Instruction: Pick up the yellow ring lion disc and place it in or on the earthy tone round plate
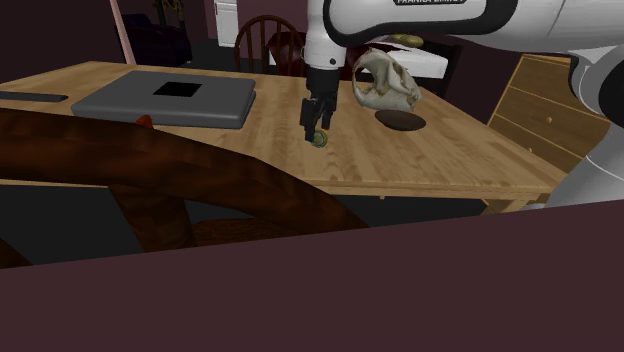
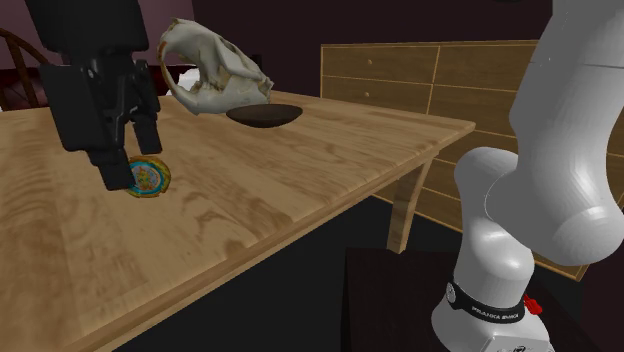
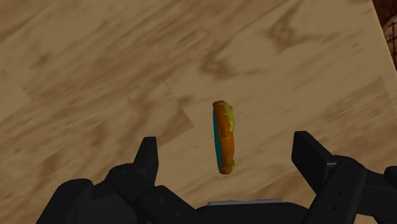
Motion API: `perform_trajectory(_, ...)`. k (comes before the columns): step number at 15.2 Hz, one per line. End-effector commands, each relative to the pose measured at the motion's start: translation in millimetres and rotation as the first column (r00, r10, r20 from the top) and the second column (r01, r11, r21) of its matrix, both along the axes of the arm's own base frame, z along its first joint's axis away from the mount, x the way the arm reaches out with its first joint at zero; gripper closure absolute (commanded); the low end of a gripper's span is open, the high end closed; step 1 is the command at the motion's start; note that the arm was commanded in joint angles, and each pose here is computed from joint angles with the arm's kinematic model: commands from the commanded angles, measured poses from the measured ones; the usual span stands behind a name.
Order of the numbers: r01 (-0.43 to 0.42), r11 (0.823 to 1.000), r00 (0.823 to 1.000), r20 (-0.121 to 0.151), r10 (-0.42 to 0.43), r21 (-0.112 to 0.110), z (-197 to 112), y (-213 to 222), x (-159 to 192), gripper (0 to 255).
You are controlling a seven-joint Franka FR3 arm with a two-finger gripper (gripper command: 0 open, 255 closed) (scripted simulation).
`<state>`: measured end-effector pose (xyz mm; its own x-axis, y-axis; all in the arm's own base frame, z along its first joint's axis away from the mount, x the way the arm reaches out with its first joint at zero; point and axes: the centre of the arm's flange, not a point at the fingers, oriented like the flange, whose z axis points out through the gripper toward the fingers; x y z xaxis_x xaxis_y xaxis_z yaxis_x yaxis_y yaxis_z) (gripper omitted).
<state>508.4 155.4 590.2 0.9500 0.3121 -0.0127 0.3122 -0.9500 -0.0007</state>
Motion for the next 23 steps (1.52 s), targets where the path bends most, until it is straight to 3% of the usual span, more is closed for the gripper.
perform_trajectory(1,0.000,1.000,1.000,0.000,0.000,0.000,-14,0,0,0)
perform_trajectory(9,0.000,1.000,1.000,0.000,0.000,0.000,-14,0,0,0)
perform_trajectory(10,0.000,1.000,1.000,0.000,0.000,0.000,-14,0,0,255)
perform_trajectory(19,0.000,1.000,1.000,0.000,0.000,0.000,-14,0,0,255)
perform_trajectory(23,0.000,1.000,1.000,0.000,0.000,0.000,7,0,0,255)
